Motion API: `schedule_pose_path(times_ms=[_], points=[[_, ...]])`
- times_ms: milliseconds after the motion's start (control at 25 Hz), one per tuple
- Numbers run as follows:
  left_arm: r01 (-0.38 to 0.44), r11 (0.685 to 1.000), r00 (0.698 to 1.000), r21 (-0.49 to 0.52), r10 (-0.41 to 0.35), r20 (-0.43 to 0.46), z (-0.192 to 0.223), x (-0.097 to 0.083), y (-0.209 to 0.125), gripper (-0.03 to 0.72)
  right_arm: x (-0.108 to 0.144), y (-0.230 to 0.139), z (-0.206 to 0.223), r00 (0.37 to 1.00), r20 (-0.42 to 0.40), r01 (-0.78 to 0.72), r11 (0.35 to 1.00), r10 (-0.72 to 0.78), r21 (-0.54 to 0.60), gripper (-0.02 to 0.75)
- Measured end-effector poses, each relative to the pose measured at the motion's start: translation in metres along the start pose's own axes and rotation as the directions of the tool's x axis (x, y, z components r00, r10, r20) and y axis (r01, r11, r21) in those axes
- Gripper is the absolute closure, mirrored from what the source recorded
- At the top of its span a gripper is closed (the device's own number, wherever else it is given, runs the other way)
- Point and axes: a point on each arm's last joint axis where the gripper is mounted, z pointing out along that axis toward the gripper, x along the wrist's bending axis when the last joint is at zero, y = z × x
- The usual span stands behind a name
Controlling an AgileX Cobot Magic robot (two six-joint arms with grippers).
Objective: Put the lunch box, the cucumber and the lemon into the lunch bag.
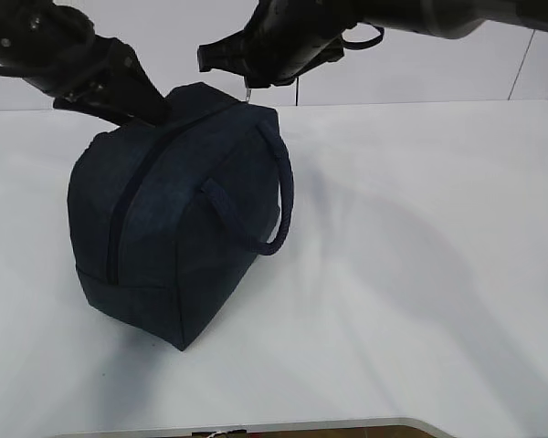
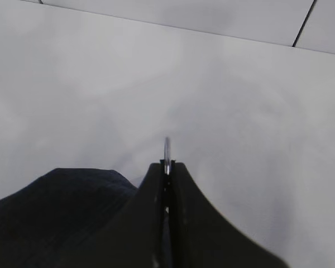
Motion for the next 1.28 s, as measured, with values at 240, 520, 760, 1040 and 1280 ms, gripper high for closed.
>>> schedule_pose_path(times_ms=[240,520,760,1040,1280], points=[[0.005,1.000,1.000,0.031,-0.005,-0.002,0.017,0.010,-0.003,0.338,0.000,0.000,0.000,1.000,0.000,0.000,1.000,0.000,0.000,0.733],[-0.107,0.991,0.994,0.083,0.106,0.014,0.017,0.010,-0.007,0.692,0.001,0.001,0.000,1.000,-0.008,-0.003,1.000,0.003,-0.011,0.733],[-0.144,0.984,0.990,0.104,0.142,0.023,0.016,0.009,-0.009,0.701,-0.001,0.000,0.008,1.000,-0.010,-0.001,1.000,0.001,-0.025,0.734],[-0.161,0.981,0.987,0.109,0.160,0.017,0.013,0.008,-0.009,0.702,-0.017,-0.006,0.024,0.997,0.003,-0.074,0.997,0.074,-0.003,0.733],[-0.165,0.980,0.986,0.111,0.164,0.011,0.013,0.009,-0.009,0.703,-0.021,-0.015,0.040,0.990,-0.014,-0.139,0.990,0.140,0.020,0.733]])
